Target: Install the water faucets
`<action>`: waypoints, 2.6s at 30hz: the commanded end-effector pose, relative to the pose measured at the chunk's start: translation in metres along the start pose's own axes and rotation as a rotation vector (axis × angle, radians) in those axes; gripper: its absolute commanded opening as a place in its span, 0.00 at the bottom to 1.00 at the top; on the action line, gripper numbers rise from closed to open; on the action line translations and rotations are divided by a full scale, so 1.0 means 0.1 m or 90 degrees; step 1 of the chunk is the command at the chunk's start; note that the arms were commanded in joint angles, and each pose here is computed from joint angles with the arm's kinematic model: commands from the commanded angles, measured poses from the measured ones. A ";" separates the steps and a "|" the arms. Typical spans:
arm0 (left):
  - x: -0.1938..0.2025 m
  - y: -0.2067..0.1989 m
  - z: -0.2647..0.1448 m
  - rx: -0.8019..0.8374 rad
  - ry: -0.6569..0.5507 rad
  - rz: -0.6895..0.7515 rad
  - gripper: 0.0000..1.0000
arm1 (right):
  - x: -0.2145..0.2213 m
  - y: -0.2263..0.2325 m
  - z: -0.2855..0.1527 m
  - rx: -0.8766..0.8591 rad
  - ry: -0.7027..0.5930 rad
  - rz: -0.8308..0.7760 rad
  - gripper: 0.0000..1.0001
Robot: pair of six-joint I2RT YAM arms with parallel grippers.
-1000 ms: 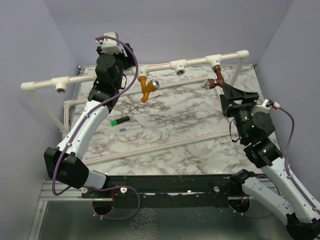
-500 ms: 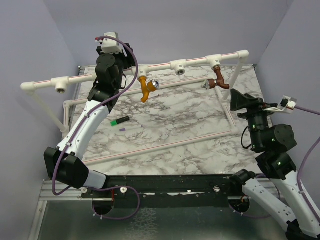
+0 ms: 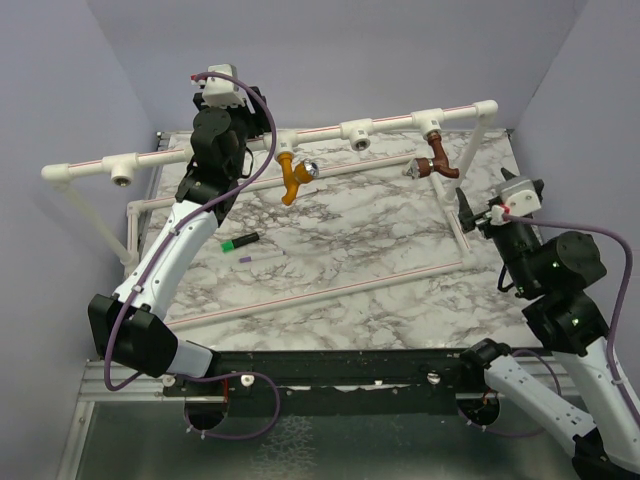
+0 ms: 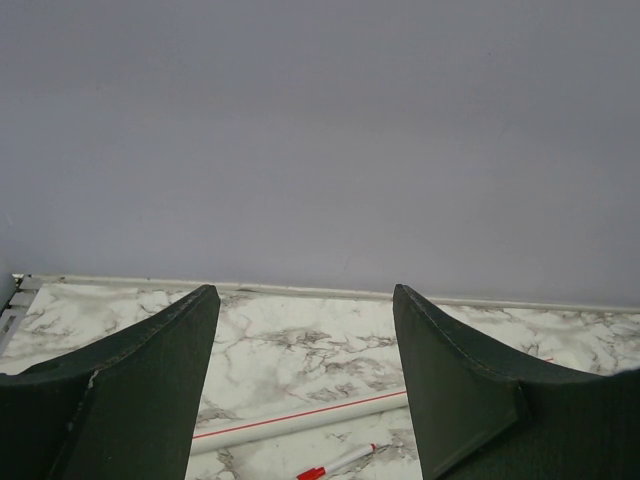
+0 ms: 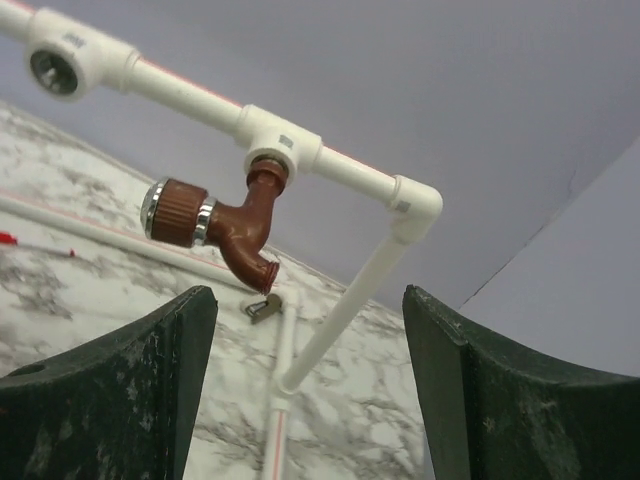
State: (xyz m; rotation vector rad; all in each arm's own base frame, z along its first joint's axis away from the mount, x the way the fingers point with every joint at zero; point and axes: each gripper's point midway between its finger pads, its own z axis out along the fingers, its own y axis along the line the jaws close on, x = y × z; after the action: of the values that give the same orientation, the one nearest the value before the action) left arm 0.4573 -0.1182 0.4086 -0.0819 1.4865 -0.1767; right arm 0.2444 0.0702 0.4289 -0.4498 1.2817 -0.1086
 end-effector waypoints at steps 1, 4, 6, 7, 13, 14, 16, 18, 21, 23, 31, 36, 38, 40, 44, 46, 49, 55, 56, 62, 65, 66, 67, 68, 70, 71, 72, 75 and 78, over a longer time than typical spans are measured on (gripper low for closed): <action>1.31 0.13 -0.22 0.000 0.261 0.089 0.72 | 0.19 0.31 0.00 -0.159 0.034 -0.223 0.79; 1.30 0.13 -0.22 0.000 0.260 0.089 0.72 | 0.27 0.39 0.04 -0.188 0.026 -0.294 0.79; 1.30 0.13 -0.22 0.000 0.259 0.089 0.72 | 0.32 0.40 0.08 -0.186 0.016 -0.338 0.79; 1.30 0.12 -0.22 0.001 0.258 0.089 0.72 | 0.34 0.39 0.10 -0.185 0.015 -0.364 0.79; 1.30 0.13 -0.22 -0.001 0.259 0.091 0.72 | 0.41 0.32 0.28 -0.140 0.000 -0.505 0.79; 1.30 0.13 -0.22 -0.001 0.258 0.091 0.72 | 0.42 0.31 0.32 -0.130 -0.003 -0.527 0.80; 1.29 0.13 -0.22 -0.001 0.257 0.091 0.72 | 0.42 0.28 0.38 -0.106 -0.010 -0.571 0.80; 1.29 0.13 -0.22 -0.001 0.256 0.090 0.72 | 0.38 0.24 0.44 -0.078 -0.024 -0.603 0.80; 1.30 0.13 -0.22 0.000 0.258 0.090 0.72 | 0.37 0.22 0.52 -0.049 -0.030 -0.650 0.80; 1.30 0.13 -0.22 0.000 0.259 0.090 0.72 | 0.38 0.20 0.56 -0.031 -0.029 -0.675 0.80; 1.31 0.13 -0.22 0.001 0.260 0.089 0.72 | 0.38 0.16 0.69 0.005 -0.024 -0.705 0.77; 1.31 0.13 -0.22 0.000 0.259 0.090 0.72 | 0.40 0.18 0.75 0.012 -0.025 -0.694 0.69; 1.31 0.13 -0.22 0.000 0.259 0.089 0.72 | 0.41 0.19 0.77 0.011 -0.026 -0.689 0.66; 1.31 0.12 -0.22 0.002 0.260 0.089 0.72 | 0.42 0.21 0.79 0.009 -0.026 -0.685 0.63; 1.31 0.13 -0.22 0.001 0.260 0.090 0.72 | 0.45 0.23 0.81 0.008 -0.026 -0.674 0.57; 1.31 0.13 -0.22 0.000 0.260 0.090 0.72 | 0.46 0.25 0.82 0.006 -0.028 -0.666 0.53; 1.31 0.13 -0.22 0.001 0.260 0.090 0.72 | 0.51 0.27 0.84 0.002 -0.025 -0.659 0.44; 1.32 0.13 -0.22 0.000 0.261 0.091 0.72 | 0.59 0.33 0.83 -0.002 -0.024 -0.627 0.25; 1.32 0.13 -0.22 0.000 0.261 0.091 0.72 | 0.60 0.35 0.84 -0.002 -0.024 -0.624 0.21; 1.31 0.13 -0.22 0.000 0.260 0.092 0.72 | 0.65 0.40 0.83 0.005 -0.021 -0.558 0.01; 1.32 0.13 -0.22 0.000 0.261 0.093 0.72 | 0.63 0.42 0.82 0.013 -0.029 -0.475 0.01; 1.31 0.13 -0.22 0.000 0.260 0.092 0.72 | 0.62 0.42 0.82 0.016 -0.031 -0.444 0.01; 1.31 0.13 -0.22 0.000 0.259 0.091 0.72 | 0.60 0.42 0.81 0.019 -0.036 -0.413 0.01; 1.31 0.13 -0.21 0.000 0.260 0.092 0.72 | 0.57 0.43 0.81 0.019 -0.042 -0.378 0.01; 1.32 0.13 -0.22 0.001 0.261 0.092 0.72 | 0.54 0.44 0.82 0.020 -0.049 -0.316 0.01; 1.32 0.13 -0.22 0.001 0.261 0.092 0.72 | 0.52 0.44 0.82 0.021 -0.052 -0.283 0.01; 1.32 0.13 -0.22 0.001 0.261 0.092 0.72 | 0.50 0.45 0.82 0.021 -0.055 -0.255 0.01; 1.31 0.13 -0.22 0.001 0.260 0.092 0.72 | 0.45 0.48 0.83 0.019 -0.066 -0.171 0.01; 1.31 0.13 -0.22 0.001 0.260 0.092 0.72 | 0.40 0.53 0.83 0.015 -0.079 -0.080 0.01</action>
State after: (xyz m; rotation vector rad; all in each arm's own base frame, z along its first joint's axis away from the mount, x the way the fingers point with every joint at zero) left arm 0.4591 -0.1180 0.4055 -0.0812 1.4919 -0.1724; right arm 0.3326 0.1088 0.3707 -0.7596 1.1111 -0.5407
